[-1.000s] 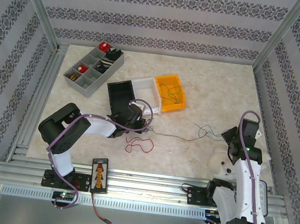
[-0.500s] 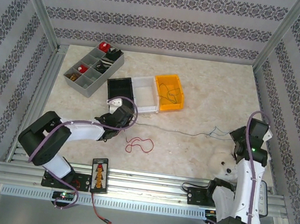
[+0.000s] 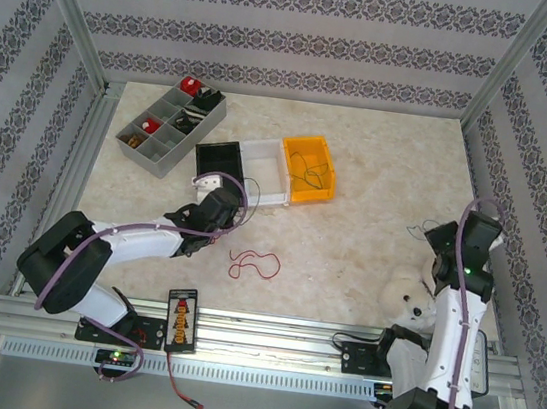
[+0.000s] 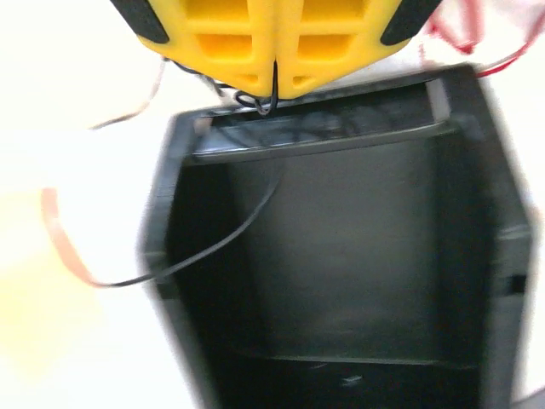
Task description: Untangle the cables
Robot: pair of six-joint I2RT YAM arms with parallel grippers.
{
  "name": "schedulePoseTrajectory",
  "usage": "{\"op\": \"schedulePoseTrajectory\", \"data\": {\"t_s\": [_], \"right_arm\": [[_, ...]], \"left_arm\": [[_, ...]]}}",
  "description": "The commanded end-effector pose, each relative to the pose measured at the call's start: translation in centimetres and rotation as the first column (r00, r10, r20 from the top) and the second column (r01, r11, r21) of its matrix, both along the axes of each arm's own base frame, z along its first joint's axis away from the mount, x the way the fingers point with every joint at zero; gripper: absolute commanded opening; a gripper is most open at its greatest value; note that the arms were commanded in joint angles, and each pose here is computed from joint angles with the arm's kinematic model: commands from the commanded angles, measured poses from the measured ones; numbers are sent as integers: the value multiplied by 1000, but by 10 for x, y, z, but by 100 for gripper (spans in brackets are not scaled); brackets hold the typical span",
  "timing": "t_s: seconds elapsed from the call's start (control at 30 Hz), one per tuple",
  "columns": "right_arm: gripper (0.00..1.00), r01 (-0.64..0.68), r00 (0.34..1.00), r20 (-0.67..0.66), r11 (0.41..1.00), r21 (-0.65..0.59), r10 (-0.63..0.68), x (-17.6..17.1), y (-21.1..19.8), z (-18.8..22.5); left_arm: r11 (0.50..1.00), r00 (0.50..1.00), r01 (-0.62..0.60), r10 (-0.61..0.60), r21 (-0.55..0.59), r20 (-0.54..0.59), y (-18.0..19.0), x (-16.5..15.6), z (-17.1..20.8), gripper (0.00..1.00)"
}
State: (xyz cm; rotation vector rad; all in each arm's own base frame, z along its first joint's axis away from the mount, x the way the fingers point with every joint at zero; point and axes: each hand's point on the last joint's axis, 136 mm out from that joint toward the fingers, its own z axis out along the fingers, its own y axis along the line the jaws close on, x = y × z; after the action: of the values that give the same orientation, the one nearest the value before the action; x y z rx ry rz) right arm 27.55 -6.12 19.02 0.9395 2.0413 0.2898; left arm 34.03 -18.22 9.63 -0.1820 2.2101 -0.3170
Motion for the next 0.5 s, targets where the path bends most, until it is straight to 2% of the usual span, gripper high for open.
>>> {"op": "schedulePoseTrajectory", "data": {"t_s": [0.0,0.13,0.23,0.33,0.47], "right_arm": [[3,-228,958,167,972,-48,233,21,47,50],[4,-359,892,251,927,-109,375,26,90,86],[4,-426,849,279,894,-142,449,34,117,106],[4,-478,813,278,859,-182,512,49,143,119],[4,-532,795,224,825,-190,564,83,170,111]], "left_arm": [[947,947,292,-266,-138,178,-55,-3,58,0],[868,879,459,-412,-189,241,-85,-18,91,0],[836,862,492,-430,-243,268,-94,-22,105,0],[845,888,447,-381,-292,257,-91,-19,104,0],[877,930,357,-301,-321,210,-82,-16,86,0]]}}
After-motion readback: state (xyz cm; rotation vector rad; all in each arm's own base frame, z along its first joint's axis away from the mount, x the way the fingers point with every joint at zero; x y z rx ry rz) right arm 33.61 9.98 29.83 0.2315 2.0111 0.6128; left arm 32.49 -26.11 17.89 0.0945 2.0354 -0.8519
